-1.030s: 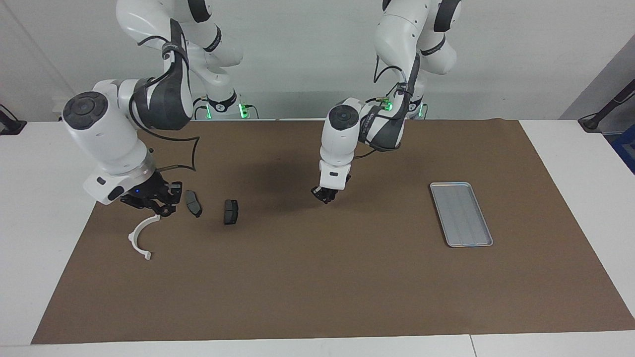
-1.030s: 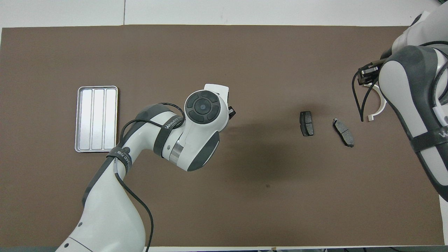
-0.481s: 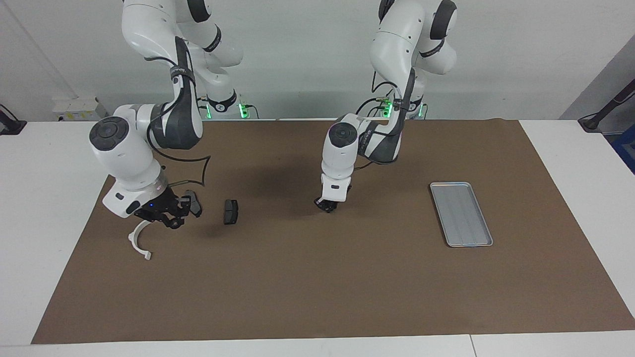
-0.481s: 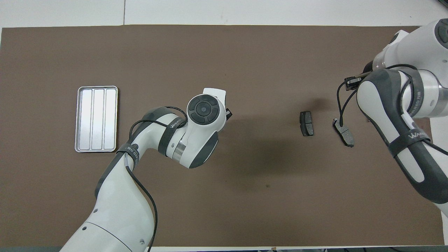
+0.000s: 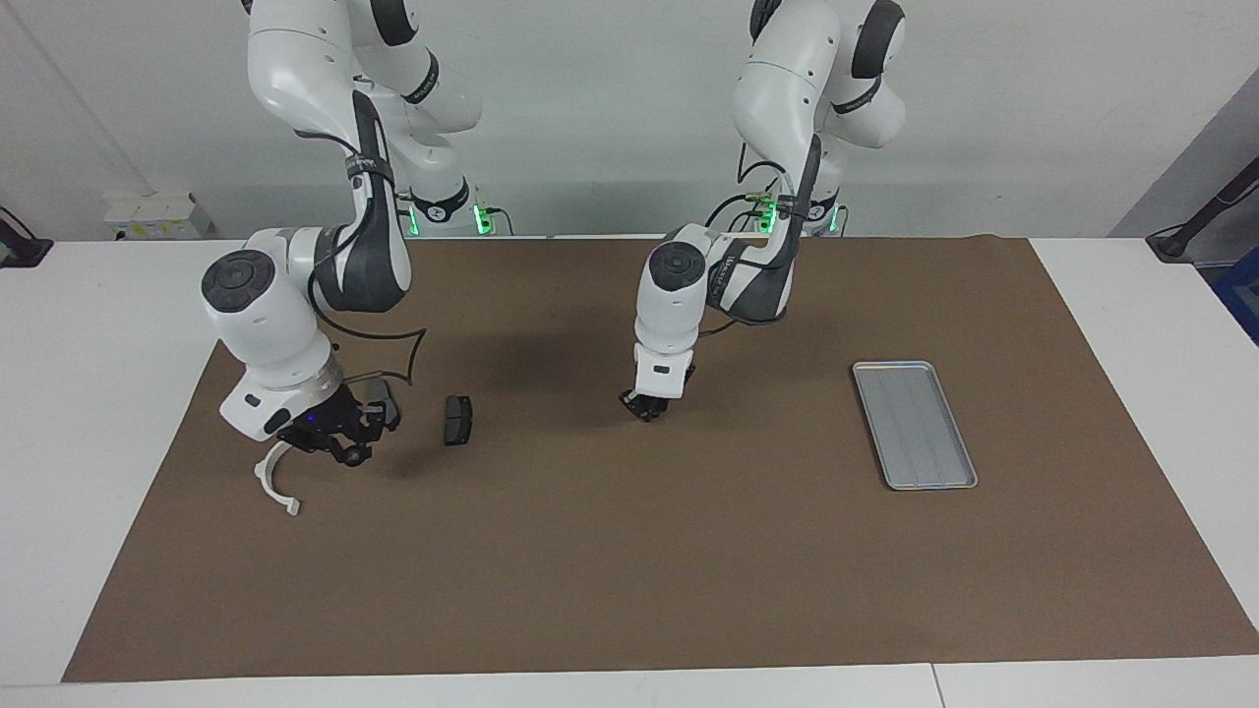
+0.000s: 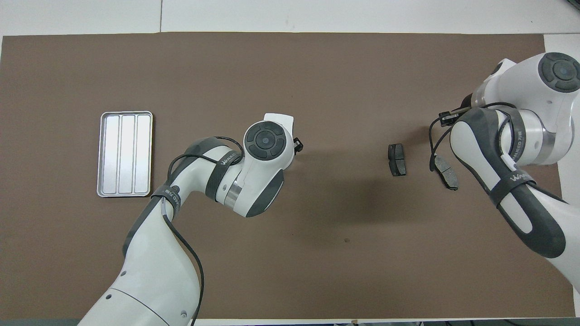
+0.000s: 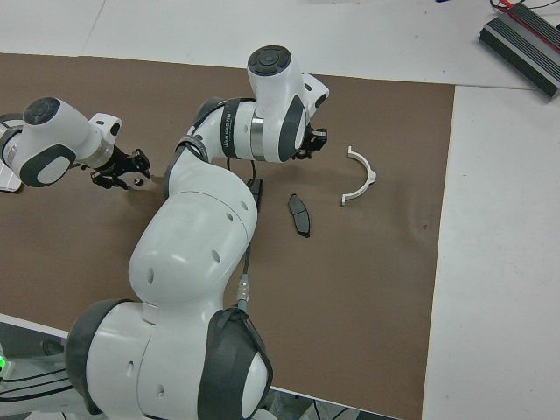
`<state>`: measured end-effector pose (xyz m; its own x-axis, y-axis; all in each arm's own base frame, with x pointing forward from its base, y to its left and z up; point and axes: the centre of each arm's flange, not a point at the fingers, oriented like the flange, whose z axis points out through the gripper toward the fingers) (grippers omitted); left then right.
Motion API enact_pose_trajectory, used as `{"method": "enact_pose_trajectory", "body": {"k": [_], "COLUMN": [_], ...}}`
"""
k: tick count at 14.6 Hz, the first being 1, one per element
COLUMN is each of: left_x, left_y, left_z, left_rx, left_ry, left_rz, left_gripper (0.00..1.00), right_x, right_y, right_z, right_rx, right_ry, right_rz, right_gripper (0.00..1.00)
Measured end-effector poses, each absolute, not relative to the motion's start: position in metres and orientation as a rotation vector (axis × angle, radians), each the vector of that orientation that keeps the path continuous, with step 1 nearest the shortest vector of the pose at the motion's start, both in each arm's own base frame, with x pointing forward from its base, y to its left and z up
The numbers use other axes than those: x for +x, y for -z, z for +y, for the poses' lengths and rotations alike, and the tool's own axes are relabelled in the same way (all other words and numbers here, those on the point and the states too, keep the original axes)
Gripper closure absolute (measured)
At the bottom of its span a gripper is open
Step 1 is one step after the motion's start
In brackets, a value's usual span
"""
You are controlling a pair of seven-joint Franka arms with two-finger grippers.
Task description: Place bearing gear from tray to pile
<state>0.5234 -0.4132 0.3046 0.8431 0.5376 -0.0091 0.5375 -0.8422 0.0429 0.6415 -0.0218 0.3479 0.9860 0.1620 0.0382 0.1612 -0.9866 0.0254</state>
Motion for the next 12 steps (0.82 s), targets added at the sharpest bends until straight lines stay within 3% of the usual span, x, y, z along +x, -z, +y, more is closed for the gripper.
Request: {"method": "enact_pose_trajectory", "body": {"k": [1, 2, 8, 12], "left_x": [0.530, 0.541, 0.588, 0.591], "left_y": [-0.314, -0.329, -0.464, -0.503], "left_z": [-0.407, -0.395, -0.260, -0.174], "left_rx": [2.979, 2.980, 2.952, 3.025], "left_ry": [0.001, -0.001, -0.039, 0.046], "left_rz": [0.895, 0.933, 1.033, 0.848], "left_gripper": [0.04, 0.00, 0.00, 0.00], "right_x": [0.640, 0.638, 0.628, 0.623], "right_y": [-0.343, -0.339, -0.323, -0.309], "right_z": [-0.025, -0.027, -0.042, -0.047], "right_rx": [3.109, 3.109, 3.115, 3.120], "right_ry": [-0.068, -0.068, -0.024, 0.017], "right_rz": [0.245, 0.239, 0.204, 0.193], "right_gripper": [0.65, 0.65, 0.65, 0.65]}}
